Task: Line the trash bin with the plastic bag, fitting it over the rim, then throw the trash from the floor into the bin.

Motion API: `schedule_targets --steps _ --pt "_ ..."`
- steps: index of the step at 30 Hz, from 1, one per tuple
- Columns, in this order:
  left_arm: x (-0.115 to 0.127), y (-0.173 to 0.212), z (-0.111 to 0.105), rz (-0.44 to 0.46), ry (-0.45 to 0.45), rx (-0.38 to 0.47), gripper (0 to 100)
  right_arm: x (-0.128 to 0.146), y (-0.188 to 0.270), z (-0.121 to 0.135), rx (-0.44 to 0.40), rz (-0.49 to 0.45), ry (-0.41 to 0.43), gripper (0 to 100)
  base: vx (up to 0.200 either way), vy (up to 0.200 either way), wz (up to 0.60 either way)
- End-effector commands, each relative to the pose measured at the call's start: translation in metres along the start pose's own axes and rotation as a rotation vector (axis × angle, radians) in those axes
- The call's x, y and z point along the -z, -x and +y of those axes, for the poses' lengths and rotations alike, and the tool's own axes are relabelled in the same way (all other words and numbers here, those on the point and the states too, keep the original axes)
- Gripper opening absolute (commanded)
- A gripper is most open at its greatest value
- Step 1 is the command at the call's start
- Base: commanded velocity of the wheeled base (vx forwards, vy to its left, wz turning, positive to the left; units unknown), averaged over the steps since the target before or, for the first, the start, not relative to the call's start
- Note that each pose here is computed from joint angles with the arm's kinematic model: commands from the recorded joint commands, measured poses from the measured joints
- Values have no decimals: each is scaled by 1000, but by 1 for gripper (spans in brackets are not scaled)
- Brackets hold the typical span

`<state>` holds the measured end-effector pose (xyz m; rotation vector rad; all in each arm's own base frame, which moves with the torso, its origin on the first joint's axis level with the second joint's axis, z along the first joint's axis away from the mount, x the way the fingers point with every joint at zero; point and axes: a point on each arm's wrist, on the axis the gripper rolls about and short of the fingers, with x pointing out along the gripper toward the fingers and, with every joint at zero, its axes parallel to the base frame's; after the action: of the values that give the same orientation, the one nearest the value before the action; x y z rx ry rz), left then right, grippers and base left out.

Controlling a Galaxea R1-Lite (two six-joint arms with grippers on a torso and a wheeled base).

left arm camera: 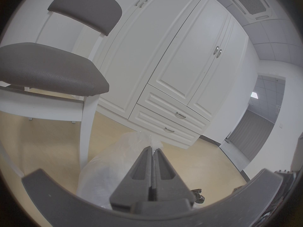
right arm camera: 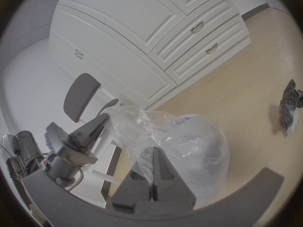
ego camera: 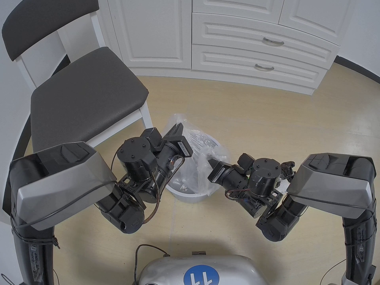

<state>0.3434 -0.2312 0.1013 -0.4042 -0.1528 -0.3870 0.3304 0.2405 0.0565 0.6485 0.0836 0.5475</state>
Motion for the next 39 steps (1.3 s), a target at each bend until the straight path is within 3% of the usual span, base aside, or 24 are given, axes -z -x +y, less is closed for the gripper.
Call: schedule_targets --steps 1,6,13,21,32,39 --pt "7 2 2 20 -7 -10 0 -1 -31 -14 -30 -93 2 0 0 0 0" --pt "8 8 2 40 -13 -15 0 -12 -41 -14 -54 -144 5 0 0 0 0" --pt "29 11 3 96 -18 -8 0 14 -39 -46 13 -76 16 0 0 0 0" --pt "66 -22 20 102 -60 -23 0 -10 -27 -38 -15 -65 26 0 0 0 0" --pt "93 -59 51 82 -74 -75 0 -45 -24 -32 -36 -133 32 0 0 0 0" --pt "109 -74 51 86 -66 -72 0 -52 -21 -31 -41 -139 32 0 0 0 0"
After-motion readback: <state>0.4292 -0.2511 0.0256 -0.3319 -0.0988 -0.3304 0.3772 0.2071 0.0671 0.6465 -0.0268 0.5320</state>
